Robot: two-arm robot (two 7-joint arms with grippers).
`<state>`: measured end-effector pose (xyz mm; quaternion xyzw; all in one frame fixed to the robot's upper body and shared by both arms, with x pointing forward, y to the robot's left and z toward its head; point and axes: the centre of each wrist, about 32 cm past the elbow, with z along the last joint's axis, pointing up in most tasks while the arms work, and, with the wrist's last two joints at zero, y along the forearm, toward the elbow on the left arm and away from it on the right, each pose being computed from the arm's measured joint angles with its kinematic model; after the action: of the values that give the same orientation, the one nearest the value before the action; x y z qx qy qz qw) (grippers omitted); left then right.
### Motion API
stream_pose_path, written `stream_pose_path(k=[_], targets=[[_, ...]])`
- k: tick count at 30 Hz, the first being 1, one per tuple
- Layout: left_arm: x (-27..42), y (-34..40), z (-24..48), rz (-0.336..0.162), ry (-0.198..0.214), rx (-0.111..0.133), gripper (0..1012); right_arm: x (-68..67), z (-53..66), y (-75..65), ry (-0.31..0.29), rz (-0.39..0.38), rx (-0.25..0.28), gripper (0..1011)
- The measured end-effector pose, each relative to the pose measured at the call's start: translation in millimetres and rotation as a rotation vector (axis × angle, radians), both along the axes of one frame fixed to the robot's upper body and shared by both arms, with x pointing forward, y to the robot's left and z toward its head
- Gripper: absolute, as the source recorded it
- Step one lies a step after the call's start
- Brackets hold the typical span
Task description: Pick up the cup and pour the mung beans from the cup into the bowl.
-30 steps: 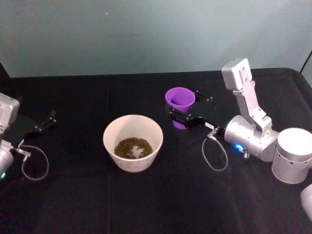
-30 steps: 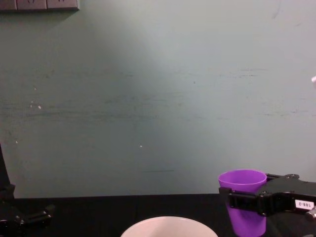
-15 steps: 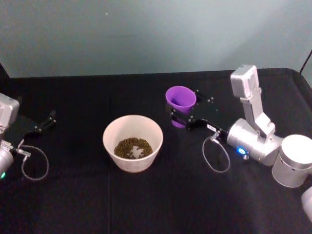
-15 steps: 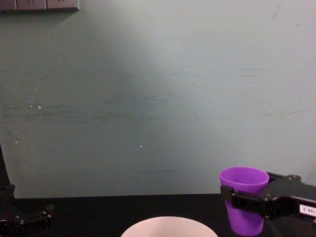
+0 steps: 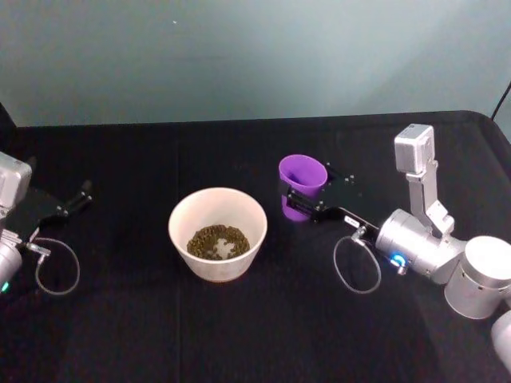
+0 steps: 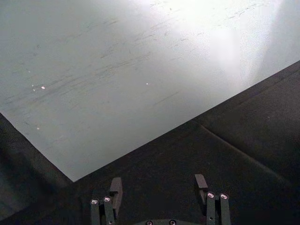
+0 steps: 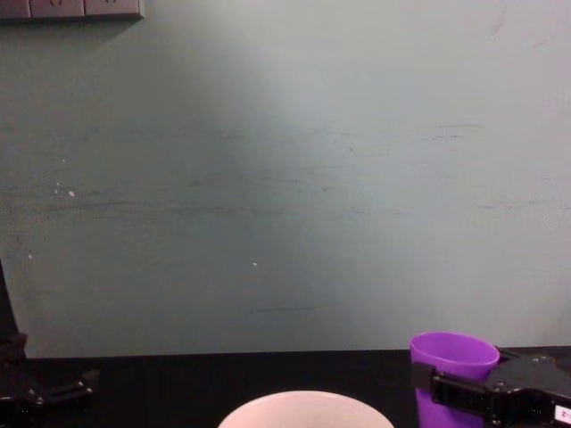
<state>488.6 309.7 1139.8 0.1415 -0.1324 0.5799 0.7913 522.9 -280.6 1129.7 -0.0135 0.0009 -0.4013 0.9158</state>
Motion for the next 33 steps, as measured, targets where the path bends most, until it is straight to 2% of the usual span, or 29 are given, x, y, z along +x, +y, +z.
stream_pose_path(k=[5, 9, 18, 33], targets=[[0.0, 0.0, 0.0, 0.0, 0.0, 0.0, 1000, 0.9, -4.2, -0.4, 0.021, 0.003, 0.006, 733], [0.0, 0.0, 0.0, 0.0, 0.0, 0.0, 1000, 2.1, -7.6, -0.8, 0.036, 0.008, -0.01, 732], [0.0, 0.0, 0.0, 0.0, 0.0, 0.0, 1000, 3.9, -10.7, -2.0, 0.041, 0.014, -0.038, 733], [0.0, 0.0, 0.0, 0.0, 0.0, 0.0, 1000, 4.5, -12.6, -3.6, 0.047, 0.015, -0.041, 733]])
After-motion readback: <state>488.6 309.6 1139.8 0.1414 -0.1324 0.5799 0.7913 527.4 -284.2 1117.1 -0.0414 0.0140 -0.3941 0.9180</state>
